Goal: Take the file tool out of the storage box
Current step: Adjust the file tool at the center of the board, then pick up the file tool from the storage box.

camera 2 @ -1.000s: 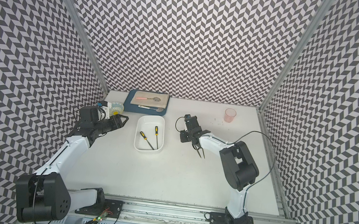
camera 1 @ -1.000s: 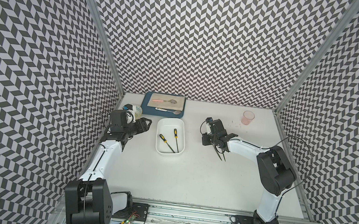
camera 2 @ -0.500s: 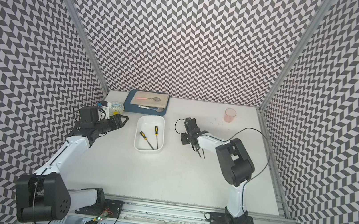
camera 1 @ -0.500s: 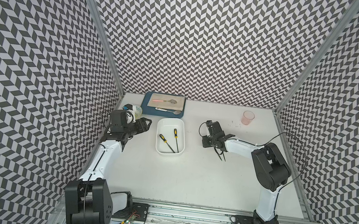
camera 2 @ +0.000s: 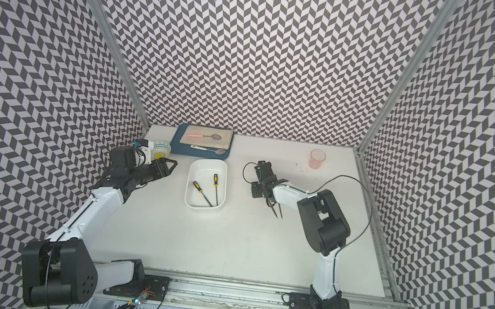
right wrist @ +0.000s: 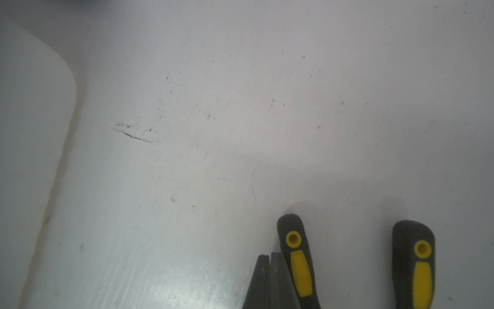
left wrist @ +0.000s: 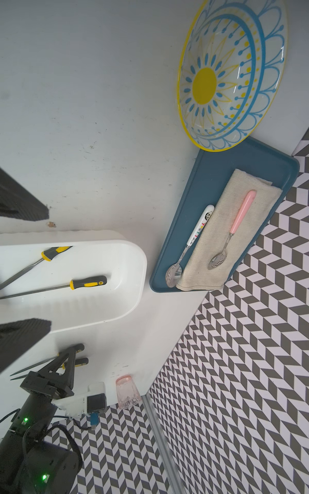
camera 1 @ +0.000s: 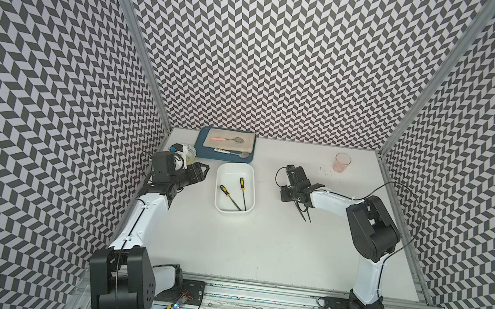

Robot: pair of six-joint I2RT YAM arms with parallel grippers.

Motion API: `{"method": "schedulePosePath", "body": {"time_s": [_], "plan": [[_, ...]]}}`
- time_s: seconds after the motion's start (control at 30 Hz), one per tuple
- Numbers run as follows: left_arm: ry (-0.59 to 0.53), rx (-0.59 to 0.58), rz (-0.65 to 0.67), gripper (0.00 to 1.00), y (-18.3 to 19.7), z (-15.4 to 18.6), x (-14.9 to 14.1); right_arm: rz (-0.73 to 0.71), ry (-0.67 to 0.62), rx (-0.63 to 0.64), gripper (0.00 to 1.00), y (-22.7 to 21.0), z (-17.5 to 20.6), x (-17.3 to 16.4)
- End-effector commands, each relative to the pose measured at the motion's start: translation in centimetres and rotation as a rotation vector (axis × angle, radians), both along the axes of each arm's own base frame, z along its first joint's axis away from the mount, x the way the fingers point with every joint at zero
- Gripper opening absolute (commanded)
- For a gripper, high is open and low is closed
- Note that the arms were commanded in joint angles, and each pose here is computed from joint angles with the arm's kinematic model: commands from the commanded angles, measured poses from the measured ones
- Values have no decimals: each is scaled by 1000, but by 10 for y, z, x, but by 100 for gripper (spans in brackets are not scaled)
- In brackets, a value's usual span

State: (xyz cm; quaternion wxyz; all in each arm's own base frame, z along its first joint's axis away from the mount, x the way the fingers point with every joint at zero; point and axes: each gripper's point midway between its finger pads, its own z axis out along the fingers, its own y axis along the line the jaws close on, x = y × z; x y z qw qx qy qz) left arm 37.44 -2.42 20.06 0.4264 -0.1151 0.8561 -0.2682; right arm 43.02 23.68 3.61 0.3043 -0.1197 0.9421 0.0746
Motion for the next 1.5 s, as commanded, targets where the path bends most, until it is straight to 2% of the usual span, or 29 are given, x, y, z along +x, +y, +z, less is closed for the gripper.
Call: {"method": "schedulePosePath", "body": {"time_s": [0.0,0.33,0.6,0.73,0.87,1.0,1.27,1.47], "plan": [[-27,15,3,63,2,7,0,-31,-27,1,0,-4,3,12],[-24,15,4,63,2,6,0,-46,-29,-11,0,-10,0,13],[-23,16,2,63,1,6,0,-9,-79,67,3,6,30,12],[-24,18,5,63,2,6,0,49,-176,86,18,32,72,6],[-24,21,10,63,3,6,0,124,-241,173,29,67,112,-4],[-28,29,17,63,4,7,1,237,-270,229,35,110,134,-20],[-25,41,33,63,8,6,0,483,-256,251,47,194,121,-54],[-31,43,34,63,8,8,0,582,-236,200,49,228,94,-59]]}}
